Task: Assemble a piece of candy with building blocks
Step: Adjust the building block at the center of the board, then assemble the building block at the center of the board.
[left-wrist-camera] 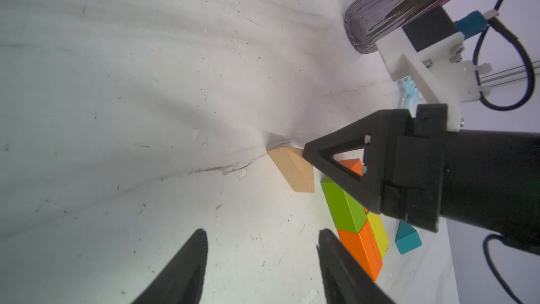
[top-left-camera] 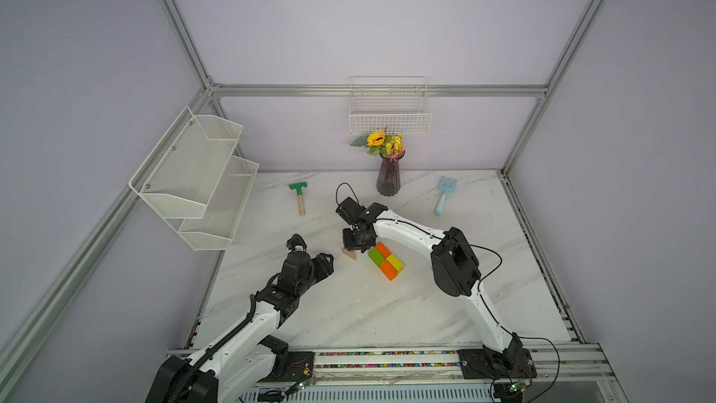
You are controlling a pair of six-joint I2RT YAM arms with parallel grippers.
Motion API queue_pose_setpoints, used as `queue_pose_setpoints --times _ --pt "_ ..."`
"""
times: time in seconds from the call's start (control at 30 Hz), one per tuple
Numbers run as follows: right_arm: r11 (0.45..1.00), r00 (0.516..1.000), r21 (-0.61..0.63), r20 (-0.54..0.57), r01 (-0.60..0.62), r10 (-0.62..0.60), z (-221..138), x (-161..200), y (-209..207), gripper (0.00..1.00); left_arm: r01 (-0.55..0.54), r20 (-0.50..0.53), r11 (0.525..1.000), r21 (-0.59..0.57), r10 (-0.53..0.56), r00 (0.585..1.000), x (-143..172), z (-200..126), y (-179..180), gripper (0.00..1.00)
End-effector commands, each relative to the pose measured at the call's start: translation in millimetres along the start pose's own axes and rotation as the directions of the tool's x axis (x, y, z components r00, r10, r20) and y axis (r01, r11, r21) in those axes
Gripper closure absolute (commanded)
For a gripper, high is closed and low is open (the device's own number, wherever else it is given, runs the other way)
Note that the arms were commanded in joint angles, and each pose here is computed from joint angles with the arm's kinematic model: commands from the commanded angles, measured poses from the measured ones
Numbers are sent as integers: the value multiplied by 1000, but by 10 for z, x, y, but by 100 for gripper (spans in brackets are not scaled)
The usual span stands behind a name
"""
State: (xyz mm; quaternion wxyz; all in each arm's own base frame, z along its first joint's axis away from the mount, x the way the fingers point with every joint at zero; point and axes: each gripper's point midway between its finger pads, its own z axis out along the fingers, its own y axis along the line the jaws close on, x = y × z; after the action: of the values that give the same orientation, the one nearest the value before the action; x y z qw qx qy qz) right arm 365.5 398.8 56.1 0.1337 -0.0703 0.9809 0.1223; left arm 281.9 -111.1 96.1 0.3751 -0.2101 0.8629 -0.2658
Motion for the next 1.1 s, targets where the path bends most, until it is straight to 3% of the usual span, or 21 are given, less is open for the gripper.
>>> queue_pose_setpoints --times 0.0,0.13,0.27,0.33,0.47,1.07 --pt "999 985 -54 171 0 9 -478 -343 95 65 22 -9 996 84 -21 1000 -16 59 -158 48" --pt "998 961 -53 273 -26 39 -834 -537 -40 70 50 -74 989 142 -40 996 91 207 -265 69" --pt "997 950 -59 306 -48 64 -1002 -642 -316 87 59 -120 987 151 -41 992 155 336 -327 90" --pt "997 947 -67 314 -46 65 -1047 -662 -435 94 56 -132 987 152 -36 991 184 403 -355 96" --pt "996 948 -73 310 -46 67 -1073 -623 -626 100 50 -147 987 151 -28 989 188 548 -448 99" --pt "998 948 -20 310 -67 70 -1197 -264 -1026 100 18 -183 986 168 13 983 230 1196 -760 100"
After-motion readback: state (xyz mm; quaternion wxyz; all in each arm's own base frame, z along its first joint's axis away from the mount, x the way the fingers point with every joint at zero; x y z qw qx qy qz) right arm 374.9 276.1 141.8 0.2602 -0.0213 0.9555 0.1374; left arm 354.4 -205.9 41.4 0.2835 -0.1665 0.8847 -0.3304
